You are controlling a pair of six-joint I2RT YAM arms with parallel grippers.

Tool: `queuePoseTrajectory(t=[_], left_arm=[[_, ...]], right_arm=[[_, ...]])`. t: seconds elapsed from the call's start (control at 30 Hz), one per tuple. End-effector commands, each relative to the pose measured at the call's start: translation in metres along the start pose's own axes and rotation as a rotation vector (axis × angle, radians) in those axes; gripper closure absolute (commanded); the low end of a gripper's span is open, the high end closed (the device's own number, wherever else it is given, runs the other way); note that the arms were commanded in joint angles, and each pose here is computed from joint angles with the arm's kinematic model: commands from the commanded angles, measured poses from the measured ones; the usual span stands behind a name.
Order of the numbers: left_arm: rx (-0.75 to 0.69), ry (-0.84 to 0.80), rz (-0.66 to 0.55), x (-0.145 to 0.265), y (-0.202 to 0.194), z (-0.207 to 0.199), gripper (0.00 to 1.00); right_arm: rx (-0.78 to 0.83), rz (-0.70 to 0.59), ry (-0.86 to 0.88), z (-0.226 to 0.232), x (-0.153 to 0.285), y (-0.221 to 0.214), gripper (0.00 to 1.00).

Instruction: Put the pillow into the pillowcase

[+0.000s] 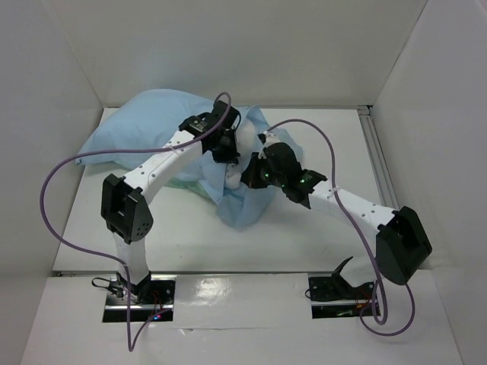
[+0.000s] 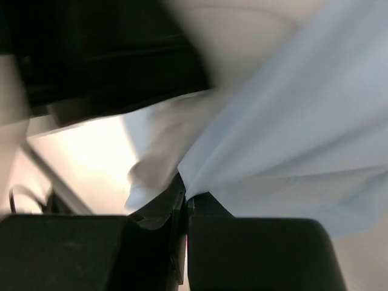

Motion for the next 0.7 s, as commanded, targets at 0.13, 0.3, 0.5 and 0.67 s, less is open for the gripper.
queuePoseTrajectory(t=[0.13, 0.3, 0.5, 0.67], left_arm=[[0.156, 0.037, -0.232, -0.033, 0.042, -0.013, 1.00], [0.164, 0.075, -0.225, -0.044, 0.038, -0.007, 1.00], [0.060, -0.052, -0.196, -0.009, 0.036, -0.022, 1.00], [-0.062, -0.358, -0.024, 0.046, 0.030, -0.041, 0.25]], right_arm=[[0.369, 0.289, 0.485, 0.127, 0.055, -0.048, 1.00], [0.412, 0.274, 0.557, 0.159, 0.084, -0.035, 1.00], [0.347, 0.201, 0.365, 0.102, 0.078, -0.016, 1.00], [0.298, 0.143, 0.278, 0.072, 0.076, -0.004, 1.00]])
Point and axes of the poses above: each gripper's point midway between its finger pads, its own x axis back along the fingers, its own z axis along the line the jaws close on, y = z × x, the point moved 3 cm from there along x, back along the fingers, and after that the axes turned 6 degrees about -x, right-handed, at the moved point
